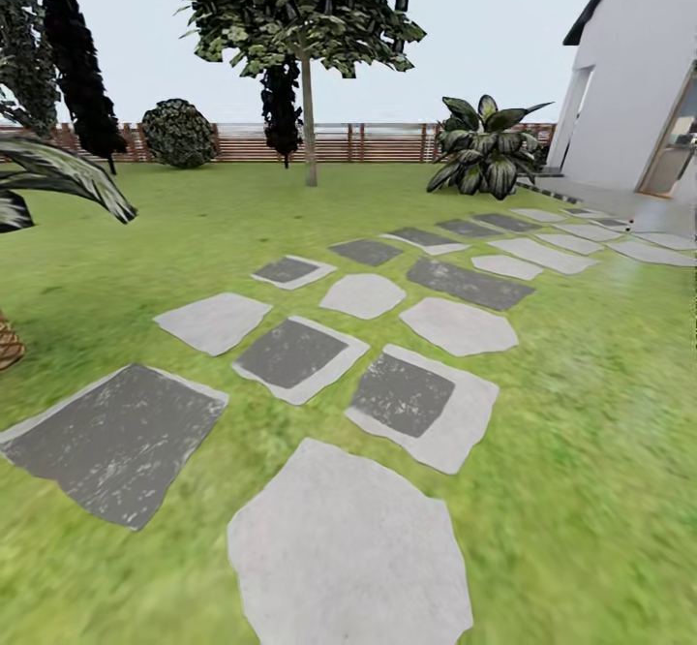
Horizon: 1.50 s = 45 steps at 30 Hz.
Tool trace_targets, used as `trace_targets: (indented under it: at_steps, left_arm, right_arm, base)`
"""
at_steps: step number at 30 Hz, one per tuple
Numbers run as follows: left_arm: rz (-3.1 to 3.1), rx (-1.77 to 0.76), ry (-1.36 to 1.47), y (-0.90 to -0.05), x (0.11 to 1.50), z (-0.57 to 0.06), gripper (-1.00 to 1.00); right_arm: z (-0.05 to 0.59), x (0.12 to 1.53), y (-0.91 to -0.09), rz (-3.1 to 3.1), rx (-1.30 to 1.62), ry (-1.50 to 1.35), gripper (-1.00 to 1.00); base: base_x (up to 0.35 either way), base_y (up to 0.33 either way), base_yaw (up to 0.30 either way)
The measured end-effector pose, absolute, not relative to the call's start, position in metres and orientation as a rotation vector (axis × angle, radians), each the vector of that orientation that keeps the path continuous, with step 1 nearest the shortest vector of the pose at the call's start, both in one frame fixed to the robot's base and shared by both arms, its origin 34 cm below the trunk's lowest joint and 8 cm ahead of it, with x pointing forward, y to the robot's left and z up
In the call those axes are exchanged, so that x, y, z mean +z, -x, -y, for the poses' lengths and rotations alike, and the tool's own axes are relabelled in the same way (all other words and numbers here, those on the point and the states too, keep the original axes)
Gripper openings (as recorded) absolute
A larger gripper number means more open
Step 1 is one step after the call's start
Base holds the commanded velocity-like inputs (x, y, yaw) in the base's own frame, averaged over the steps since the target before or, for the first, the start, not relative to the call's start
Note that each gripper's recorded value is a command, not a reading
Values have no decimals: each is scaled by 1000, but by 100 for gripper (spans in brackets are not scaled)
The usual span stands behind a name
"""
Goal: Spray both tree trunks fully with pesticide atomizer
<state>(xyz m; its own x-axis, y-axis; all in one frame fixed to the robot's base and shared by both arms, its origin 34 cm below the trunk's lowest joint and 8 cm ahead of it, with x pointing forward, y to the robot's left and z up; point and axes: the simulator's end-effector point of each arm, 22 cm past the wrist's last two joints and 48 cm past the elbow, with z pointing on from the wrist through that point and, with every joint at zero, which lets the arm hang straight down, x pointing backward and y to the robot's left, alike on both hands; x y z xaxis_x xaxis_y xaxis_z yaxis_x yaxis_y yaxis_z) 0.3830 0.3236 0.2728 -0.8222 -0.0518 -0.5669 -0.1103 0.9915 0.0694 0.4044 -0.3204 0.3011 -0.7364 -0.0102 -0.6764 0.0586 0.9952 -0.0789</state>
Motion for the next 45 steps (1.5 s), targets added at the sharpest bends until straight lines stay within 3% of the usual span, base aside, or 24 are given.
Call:
trace_targets:
  at_steps: [27,45]
  left_arm:
    - [-2536,131,113,-383,273,-324,100]
    - [-2536,131,113,-383,273,-323,100]
  right_arm:
    - [320,301,-404,-2396,-122,-33,100]
    - [320,301,-404,-2396,-122,-33,100]
  base:
    - [339,0,-132]
    - [339,0,-7]
